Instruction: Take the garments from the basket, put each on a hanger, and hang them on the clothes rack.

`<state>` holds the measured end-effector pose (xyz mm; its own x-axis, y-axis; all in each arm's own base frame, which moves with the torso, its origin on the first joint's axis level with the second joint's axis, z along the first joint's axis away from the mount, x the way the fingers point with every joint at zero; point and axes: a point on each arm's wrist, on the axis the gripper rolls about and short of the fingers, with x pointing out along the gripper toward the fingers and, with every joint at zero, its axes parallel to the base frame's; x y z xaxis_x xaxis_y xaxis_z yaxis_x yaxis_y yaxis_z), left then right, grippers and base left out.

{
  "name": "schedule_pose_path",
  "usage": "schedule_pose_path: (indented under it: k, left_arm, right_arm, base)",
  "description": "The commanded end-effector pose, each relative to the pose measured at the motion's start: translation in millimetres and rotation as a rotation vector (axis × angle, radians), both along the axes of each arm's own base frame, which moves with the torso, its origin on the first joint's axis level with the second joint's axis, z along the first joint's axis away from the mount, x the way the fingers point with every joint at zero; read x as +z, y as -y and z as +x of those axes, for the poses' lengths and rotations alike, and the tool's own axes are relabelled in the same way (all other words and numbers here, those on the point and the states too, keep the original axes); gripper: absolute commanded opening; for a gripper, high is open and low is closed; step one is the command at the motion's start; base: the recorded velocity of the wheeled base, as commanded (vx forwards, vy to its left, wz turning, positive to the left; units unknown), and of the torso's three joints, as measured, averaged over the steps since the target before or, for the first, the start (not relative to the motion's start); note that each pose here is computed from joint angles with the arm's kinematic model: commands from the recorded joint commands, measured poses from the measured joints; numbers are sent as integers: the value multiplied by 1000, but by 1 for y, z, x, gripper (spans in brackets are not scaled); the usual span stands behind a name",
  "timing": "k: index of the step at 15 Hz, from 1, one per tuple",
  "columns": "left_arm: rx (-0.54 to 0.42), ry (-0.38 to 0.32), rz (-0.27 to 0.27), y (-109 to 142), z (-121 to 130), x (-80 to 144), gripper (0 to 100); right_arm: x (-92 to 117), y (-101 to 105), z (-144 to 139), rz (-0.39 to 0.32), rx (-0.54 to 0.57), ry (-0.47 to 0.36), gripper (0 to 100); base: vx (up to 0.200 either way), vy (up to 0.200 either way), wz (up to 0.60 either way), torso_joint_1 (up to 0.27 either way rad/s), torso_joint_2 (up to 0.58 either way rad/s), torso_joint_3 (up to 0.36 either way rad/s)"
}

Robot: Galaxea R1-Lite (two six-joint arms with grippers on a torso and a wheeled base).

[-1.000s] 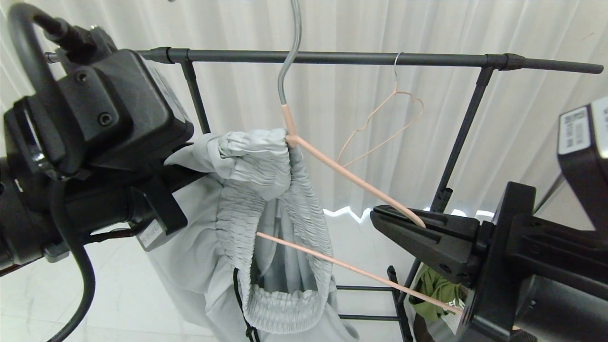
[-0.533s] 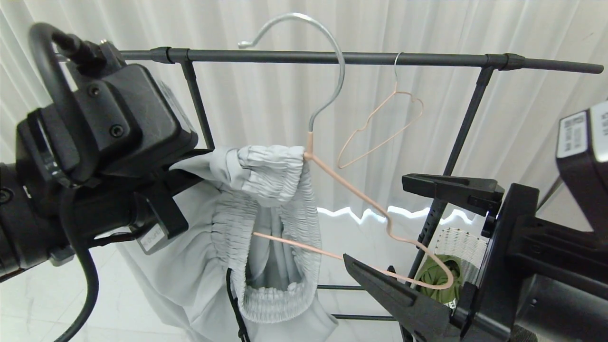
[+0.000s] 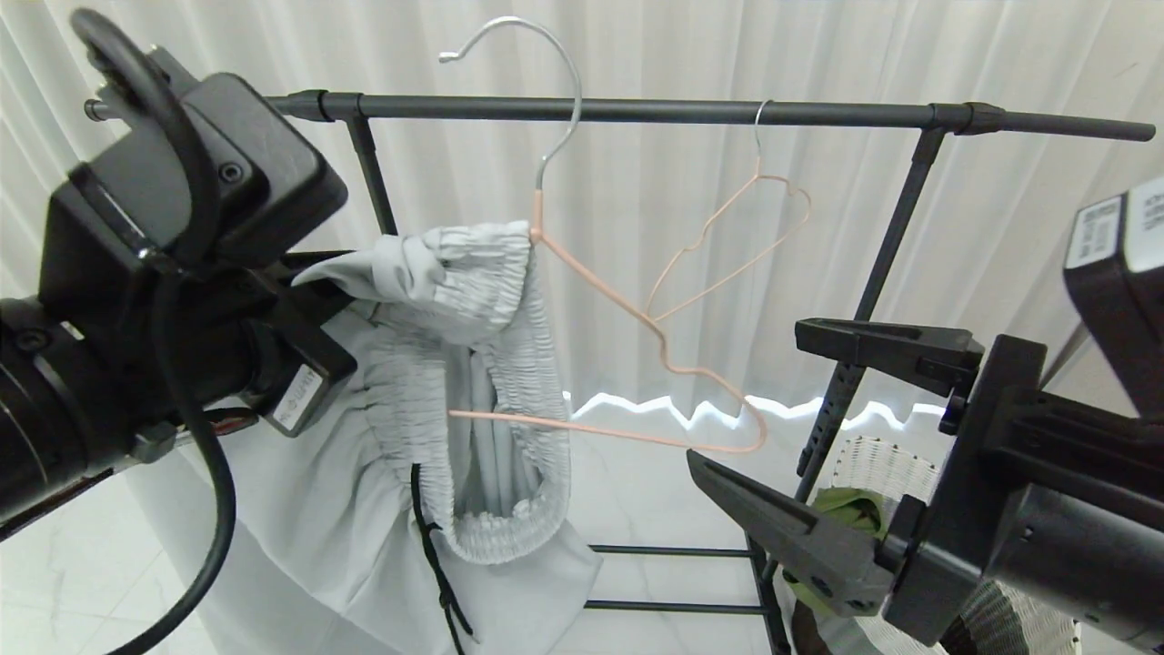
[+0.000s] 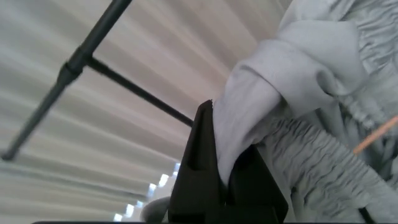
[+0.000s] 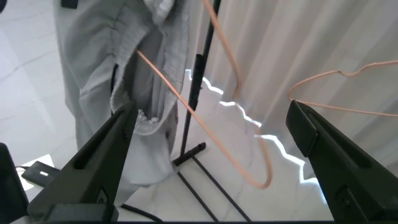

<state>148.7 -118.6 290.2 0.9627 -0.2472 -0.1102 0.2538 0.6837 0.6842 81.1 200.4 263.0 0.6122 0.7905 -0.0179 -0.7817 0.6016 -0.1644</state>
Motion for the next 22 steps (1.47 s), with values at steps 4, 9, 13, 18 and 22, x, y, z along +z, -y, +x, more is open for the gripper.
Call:
schedule_pose_path:
  k: [4, 9, 13, 18, 22]
  left_arm:
    - [56, 38, -217, 22, 14, 2, 0]
    - [-1, 125, -331, 39, 14, 11, 0]
    - [-44, 152, -366, 44, 8, 16, 0]
    - [-81, 176, -390, 49, 3, 21, 0]
    - [-89, 183, -400, 50, 1, 22, 0]
  right_arm:
    - [-15, -7, 16, -37, -57, -59, 100]
    - [-23, -16, 37, 43, -137, -201, 100]
    - [-24, -34, 65, 153, -211, -326, 100]
    - [-39, -47, 82, 155, -256, -383, 100]
    - [-39, -46, 84, 163, -273, -387, 100]
  base:
    - [0, 0, 0, 0, 0, 0]
    - [0, 0, 0, 0, 0, 0]
    - [0, 0, 0, 0, 0, 0]
    - [0, 0, 0, 0, 0, 0]
    - [0, 0, 0, 0, 0, 0]
